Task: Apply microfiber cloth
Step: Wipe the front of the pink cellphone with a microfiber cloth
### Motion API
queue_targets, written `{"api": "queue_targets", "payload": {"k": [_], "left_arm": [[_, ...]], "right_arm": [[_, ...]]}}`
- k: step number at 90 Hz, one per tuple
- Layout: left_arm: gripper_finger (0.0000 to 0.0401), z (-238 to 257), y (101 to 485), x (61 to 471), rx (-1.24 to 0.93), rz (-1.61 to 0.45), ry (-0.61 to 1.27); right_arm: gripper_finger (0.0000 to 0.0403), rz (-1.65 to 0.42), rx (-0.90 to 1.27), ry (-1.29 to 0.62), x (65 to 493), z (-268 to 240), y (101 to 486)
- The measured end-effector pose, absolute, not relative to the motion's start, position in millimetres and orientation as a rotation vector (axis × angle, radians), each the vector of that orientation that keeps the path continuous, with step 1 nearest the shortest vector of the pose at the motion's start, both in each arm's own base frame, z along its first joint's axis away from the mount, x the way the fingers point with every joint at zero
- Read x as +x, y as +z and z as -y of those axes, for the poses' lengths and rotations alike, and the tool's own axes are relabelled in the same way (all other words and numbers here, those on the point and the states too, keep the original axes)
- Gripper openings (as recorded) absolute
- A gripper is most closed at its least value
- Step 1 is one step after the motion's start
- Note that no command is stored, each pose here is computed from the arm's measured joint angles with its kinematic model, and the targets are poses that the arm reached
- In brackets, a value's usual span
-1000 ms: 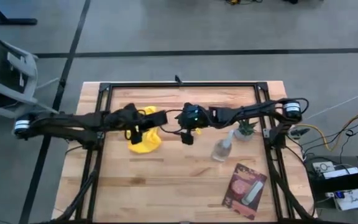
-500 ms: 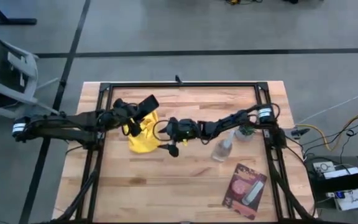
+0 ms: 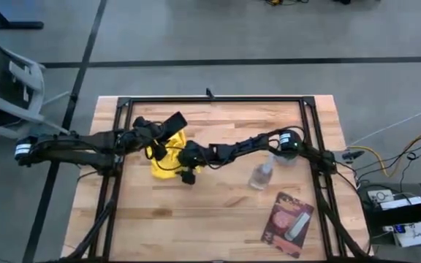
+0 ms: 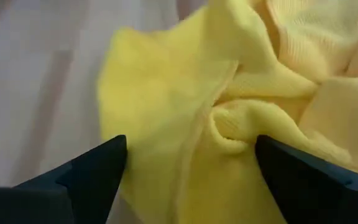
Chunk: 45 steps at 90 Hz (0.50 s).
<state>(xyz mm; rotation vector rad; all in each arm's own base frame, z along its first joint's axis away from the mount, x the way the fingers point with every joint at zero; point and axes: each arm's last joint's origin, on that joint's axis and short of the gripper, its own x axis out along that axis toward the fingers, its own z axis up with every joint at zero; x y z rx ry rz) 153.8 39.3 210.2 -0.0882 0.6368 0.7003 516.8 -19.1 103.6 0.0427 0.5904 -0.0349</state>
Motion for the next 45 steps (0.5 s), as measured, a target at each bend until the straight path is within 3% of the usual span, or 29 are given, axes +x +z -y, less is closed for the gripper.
{"api": "queue_targets", "payload": {"k": [14, 33, 45], "left_arm": [[0.0318, -39, 209, 154, -0.093, -0.647, 0.703], [0.0318, -40, 205, 157, -0.085, -0.677, 0.703], [0.0318, -40, 201, 160, -0.077, -0.703, 0.694]], "right_arm": [[0.0229, -0.633, 0.001, -0.103, 515, 21, 102], [0.0035, -0.717, -0.061, -0.095, 510, 19, 103], [0.0011, -0.875, -0.115, -0.066, 495, 12, 116]]}}
